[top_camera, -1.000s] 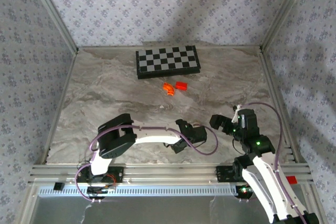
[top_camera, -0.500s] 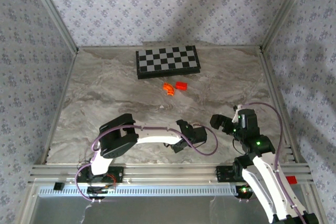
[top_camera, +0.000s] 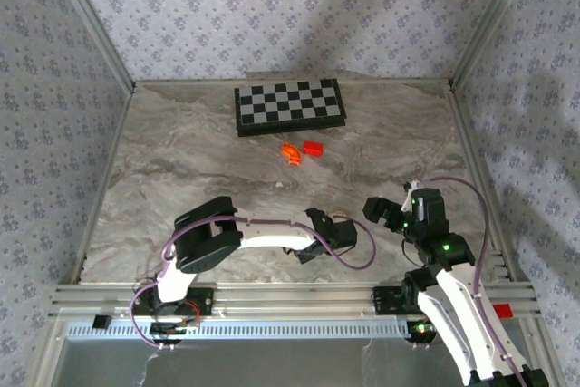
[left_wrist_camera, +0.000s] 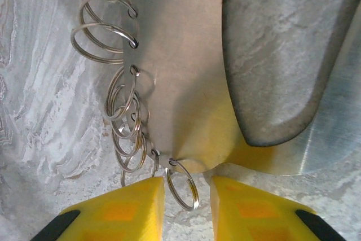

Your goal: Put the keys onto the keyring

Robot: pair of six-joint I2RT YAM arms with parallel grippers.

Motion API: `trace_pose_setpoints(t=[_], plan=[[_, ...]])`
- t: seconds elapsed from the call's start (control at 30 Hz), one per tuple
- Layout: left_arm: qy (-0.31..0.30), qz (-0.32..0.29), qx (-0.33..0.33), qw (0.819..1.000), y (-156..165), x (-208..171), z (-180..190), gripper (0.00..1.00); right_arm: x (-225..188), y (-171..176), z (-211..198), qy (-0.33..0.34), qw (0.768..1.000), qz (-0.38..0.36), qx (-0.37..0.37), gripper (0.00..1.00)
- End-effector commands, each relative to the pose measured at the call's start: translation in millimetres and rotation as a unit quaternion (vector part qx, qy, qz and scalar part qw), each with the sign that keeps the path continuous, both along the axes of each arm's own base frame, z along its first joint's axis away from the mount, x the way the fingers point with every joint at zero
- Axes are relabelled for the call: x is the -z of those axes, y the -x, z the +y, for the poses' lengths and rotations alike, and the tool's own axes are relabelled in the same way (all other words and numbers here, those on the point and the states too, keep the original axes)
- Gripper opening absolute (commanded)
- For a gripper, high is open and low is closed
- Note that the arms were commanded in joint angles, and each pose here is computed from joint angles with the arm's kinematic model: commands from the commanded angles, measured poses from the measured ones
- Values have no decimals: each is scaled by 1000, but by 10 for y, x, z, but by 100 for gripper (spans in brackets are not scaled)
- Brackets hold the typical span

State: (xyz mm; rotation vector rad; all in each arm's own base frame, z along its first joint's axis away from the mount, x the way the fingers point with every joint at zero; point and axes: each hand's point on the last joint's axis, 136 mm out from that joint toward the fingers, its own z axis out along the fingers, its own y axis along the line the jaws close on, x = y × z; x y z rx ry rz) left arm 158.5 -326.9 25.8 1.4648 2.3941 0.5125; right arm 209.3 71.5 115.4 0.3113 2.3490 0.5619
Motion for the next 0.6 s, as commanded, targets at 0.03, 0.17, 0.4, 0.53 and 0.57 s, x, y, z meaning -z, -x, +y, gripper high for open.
trace_pose_setpoints(t=[0.03,0.17,0.4,0.53,0.57], plan=[[-29,-5,5,1000,-24,50,101,26,-9,4,-35,6,1000,-3,5,100],[-32,-9,6,999,-33,58,106,23,-11,6,-38,7,1000,-2,6,100],[-37,-7,5,999,-21,72,145,17,-32,4,-56,12,1000,-8,7,100],[-36,-6,6,999,-14,62,155,15,-32,8,-60,12,1000,-8,8,100],[-37,-5,7,999,-9,57,157,14,-35,6,-62,12,1000,-8,9,100]])
